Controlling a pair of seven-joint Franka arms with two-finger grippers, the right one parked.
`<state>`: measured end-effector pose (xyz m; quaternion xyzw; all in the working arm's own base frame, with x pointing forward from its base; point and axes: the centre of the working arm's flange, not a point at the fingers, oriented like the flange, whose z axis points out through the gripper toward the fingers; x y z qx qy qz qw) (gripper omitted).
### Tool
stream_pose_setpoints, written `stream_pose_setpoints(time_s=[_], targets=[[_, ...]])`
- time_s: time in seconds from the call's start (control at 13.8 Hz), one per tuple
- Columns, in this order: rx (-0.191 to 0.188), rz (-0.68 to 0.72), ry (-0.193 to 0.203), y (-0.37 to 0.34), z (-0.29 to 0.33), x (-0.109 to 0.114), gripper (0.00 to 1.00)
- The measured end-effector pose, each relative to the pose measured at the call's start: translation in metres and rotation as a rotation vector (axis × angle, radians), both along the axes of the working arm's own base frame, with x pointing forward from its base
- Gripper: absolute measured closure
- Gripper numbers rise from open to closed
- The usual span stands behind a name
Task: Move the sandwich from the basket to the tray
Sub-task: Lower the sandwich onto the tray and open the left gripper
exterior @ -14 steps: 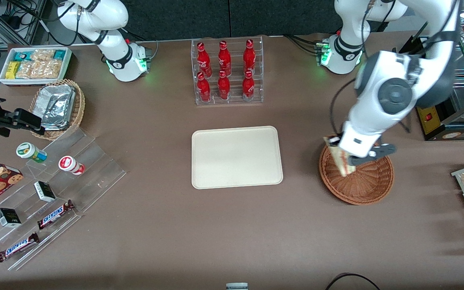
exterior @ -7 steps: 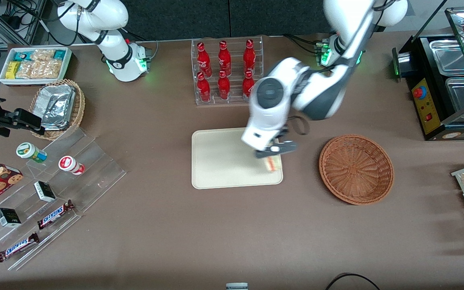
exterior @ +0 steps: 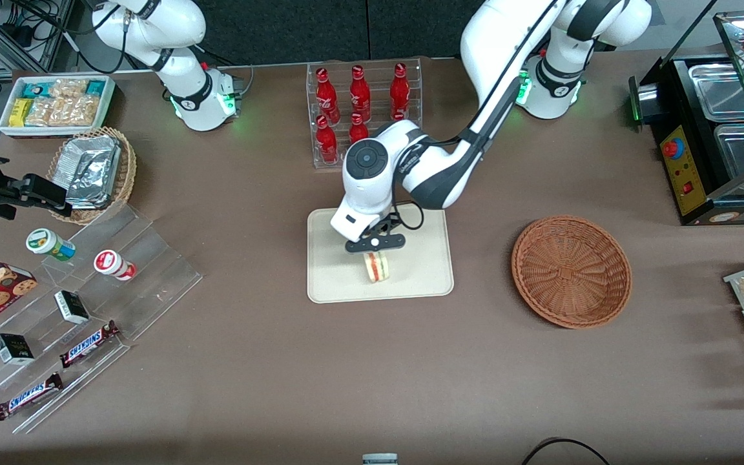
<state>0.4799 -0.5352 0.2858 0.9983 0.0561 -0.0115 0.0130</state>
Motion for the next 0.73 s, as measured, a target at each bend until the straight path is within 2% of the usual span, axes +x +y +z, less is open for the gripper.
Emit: stream_pose_setpoints(time_s=[0.22,0.36,0.65,0.73], targets=[[0.045,-0.043,-0.022,0.001,-0.017,-0.002,0.85],[0.041,-0.077,-0.046,0.002,-0.033,-0.005,0.85],[0.041,-0.115,-0.045,0.004,-0.048,-0.009,0.85],[0.041,-0.117,-0.046,0.004,-0.048,-0.009,0.78]])
